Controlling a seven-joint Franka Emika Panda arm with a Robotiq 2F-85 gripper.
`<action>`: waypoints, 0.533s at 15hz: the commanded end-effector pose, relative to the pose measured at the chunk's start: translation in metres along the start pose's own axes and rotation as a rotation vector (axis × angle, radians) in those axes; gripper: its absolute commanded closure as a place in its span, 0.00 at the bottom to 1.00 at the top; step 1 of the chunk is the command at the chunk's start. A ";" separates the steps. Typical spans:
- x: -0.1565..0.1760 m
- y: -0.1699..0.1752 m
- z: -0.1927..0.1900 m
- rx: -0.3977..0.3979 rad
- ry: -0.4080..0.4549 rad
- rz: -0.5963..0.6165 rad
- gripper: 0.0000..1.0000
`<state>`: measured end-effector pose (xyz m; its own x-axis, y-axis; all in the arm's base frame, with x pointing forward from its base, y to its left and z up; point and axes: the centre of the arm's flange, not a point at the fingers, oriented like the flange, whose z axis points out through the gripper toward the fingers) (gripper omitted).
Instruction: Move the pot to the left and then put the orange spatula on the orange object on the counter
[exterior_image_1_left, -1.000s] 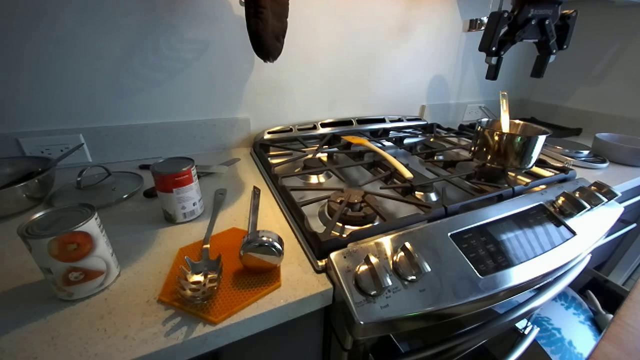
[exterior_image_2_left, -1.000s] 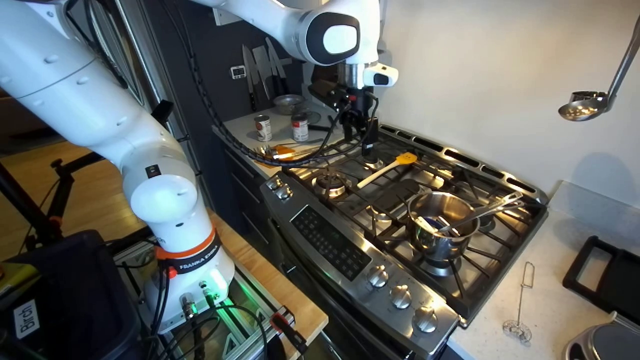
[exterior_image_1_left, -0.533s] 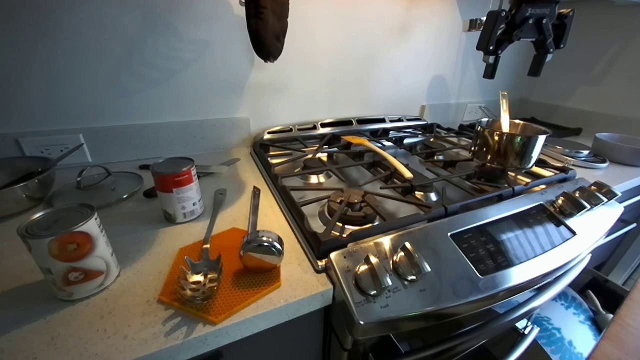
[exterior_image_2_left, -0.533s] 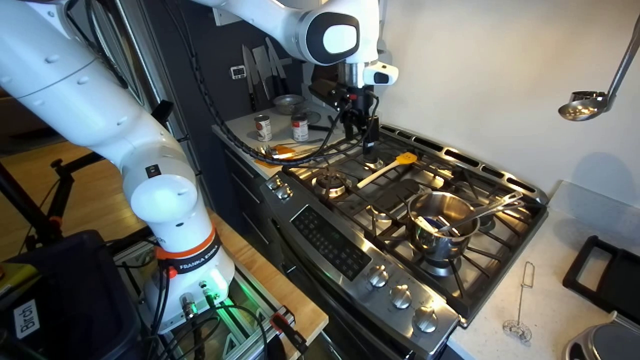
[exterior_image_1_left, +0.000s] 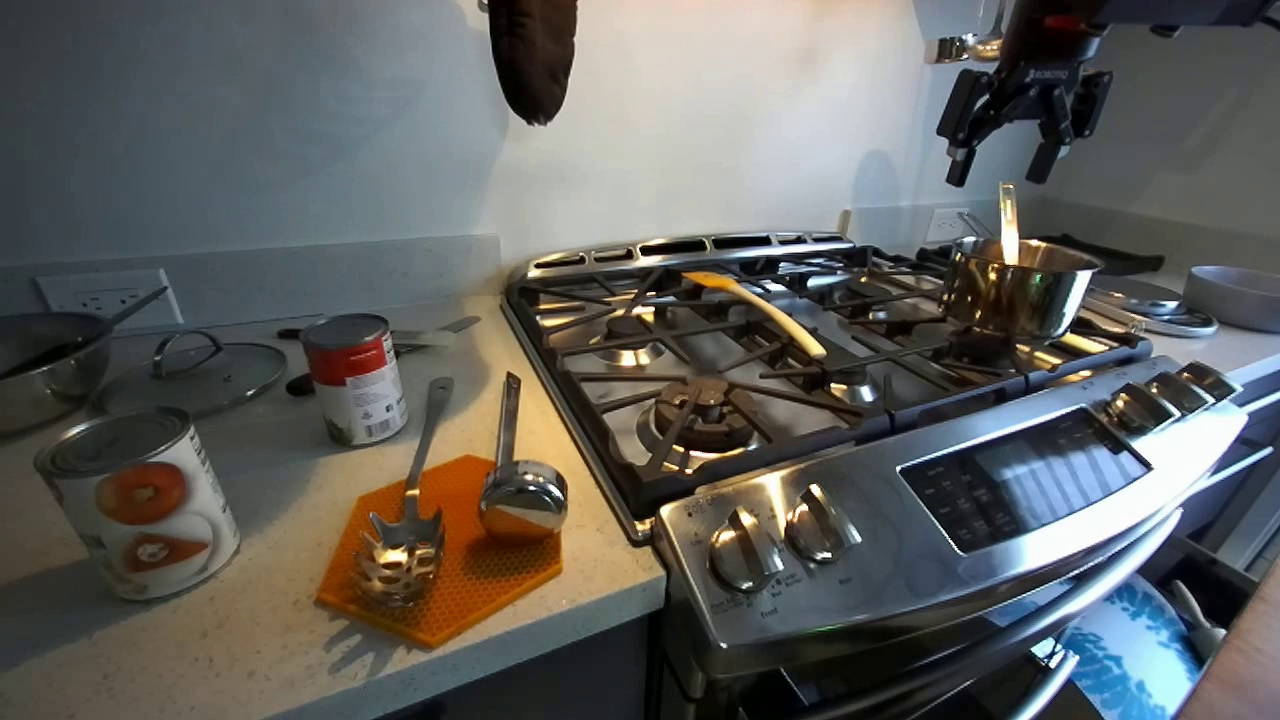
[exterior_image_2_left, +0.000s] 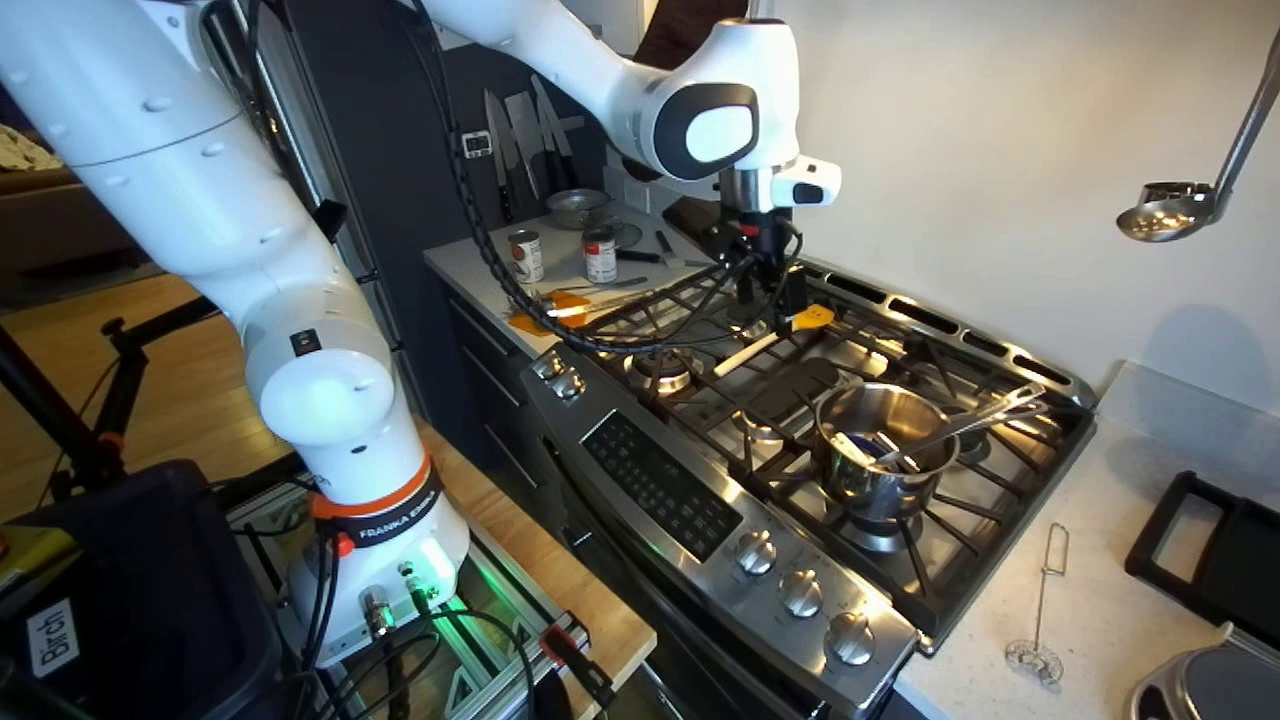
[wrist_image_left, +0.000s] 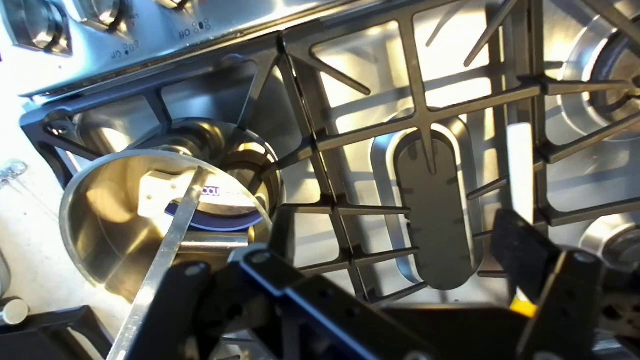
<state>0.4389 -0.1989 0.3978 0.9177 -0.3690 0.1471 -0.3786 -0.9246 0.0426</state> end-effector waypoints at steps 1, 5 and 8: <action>0.029 0.021 0.036 0.006 0.007 -0.010 0.00; 0.051 0.033 0.067 -0.004 0.039 -0.041 0.00; 0.062 0.042 0.088 0.007 0.047 -0.054 0.00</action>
<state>0.4752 -0.2446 0.3428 0.9257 -0.3285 0.1878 -0.3441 -0.9372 0.0571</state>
